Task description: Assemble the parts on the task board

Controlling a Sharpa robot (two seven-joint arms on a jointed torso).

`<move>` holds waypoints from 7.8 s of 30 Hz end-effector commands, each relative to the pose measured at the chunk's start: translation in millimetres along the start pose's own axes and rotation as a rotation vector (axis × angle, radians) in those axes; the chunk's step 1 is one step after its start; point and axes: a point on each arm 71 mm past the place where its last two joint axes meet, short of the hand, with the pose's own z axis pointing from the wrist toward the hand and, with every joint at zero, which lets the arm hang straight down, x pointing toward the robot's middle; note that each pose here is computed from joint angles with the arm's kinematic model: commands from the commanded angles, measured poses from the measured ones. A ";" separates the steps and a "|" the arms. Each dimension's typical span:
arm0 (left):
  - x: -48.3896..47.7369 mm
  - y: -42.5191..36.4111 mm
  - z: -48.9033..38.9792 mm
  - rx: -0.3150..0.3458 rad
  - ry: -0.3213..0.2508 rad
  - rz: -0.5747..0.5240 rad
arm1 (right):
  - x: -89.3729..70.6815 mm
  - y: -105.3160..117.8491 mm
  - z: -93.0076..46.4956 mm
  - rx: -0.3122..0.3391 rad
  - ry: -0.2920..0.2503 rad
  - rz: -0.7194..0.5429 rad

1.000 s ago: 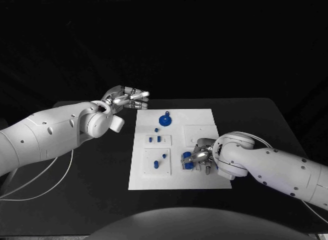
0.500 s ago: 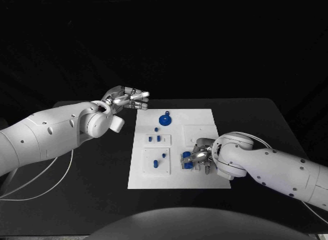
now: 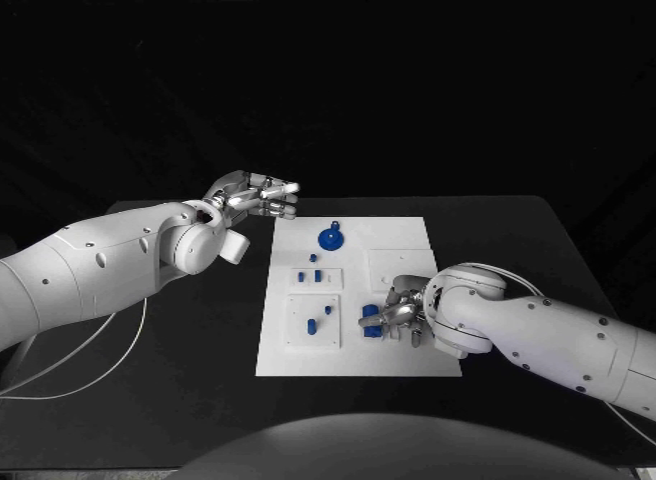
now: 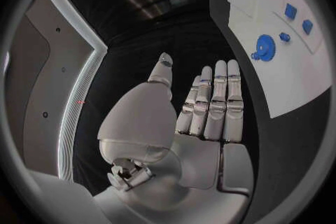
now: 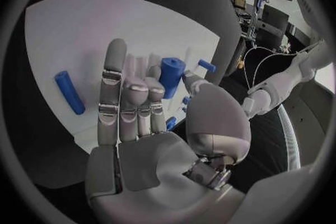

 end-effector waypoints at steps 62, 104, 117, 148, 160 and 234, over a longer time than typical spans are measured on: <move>-5.0 1.1 -2.8 -0.011 0.002 0.004 | 0.7 -15.6 -21.8 0.001 -0.006 -0.031; -6.3 1.6 -3.1 -0.015 0.000 0.010 | -63.0 -86.4 -43.2 0.144 -0.093 -0.005; -6.2 1.8 -3.0 -0.017 0.001 0.013 | -51.5 -106.6 -36.3 0.148 -0.045 0.019; -5.7 3.4 -2.6 -0.026 0.010 0.014 | -32.8 -97.6 -26.6 0.139 0.025 -0.064; -5.5 3.7 -3.1 -0.028 0.013 0.013 | -28.8 -92.3 -19.5 0.177 0.005 -0.071; -4.6 5.4 -3.7 -0.050 0.030 0.021 | -2.8 -47.8 -1.4 0.059 0.077 0.001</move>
